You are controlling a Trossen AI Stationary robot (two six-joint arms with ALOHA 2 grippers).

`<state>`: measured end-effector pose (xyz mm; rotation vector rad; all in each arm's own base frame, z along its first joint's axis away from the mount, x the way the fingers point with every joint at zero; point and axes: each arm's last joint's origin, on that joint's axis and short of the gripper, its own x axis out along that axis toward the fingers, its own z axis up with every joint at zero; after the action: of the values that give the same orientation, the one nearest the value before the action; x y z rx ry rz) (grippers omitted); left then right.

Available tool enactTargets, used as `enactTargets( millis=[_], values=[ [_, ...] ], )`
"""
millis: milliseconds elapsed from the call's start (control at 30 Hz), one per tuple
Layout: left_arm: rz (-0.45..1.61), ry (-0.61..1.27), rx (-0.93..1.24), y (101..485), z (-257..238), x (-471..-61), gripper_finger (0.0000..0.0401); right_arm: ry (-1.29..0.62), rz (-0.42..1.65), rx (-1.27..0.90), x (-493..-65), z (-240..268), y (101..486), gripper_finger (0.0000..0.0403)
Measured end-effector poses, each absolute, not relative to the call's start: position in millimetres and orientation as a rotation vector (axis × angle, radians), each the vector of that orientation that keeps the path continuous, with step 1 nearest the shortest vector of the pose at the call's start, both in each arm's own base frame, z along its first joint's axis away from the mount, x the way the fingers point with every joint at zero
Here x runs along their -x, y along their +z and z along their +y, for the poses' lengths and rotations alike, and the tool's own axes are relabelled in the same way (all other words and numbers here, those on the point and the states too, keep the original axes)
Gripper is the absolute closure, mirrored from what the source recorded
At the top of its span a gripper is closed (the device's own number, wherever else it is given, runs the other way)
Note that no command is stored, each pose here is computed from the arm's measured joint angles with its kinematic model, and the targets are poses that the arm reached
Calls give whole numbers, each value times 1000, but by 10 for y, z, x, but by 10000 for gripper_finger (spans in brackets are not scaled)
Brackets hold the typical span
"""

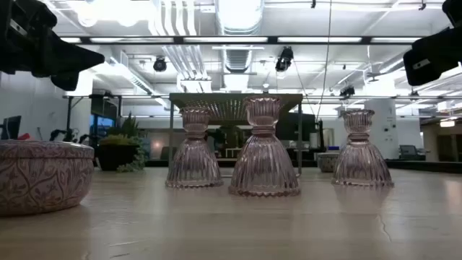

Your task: Pick & Place candle stick holders

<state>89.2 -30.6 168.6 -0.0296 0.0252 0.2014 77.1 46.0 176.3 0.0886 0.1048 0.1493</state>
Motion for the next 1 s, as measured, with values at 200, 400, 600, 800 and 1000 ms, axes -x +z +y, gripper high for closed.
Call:
enactTargets(
  millis=[200,400,600,800,1000],
  values=[
    [26,201,29,1685,-306,-892,387,149,105,-89,-771,460,1763,394],
    [26,202,29,1685,-306,-892,387,150,105,-89,-771,461,1763,394],
    [25,202,29,1685,-305,-892,387,149,105,-89,-771,460,1763,394],
    [25,202,29,1685,-306,-892,387,148,104,-77,-771,460,1763,394],
    [26,201,29,1685,-306,-892,387,161,87,194,-771,460,1757,394]
  ],
)
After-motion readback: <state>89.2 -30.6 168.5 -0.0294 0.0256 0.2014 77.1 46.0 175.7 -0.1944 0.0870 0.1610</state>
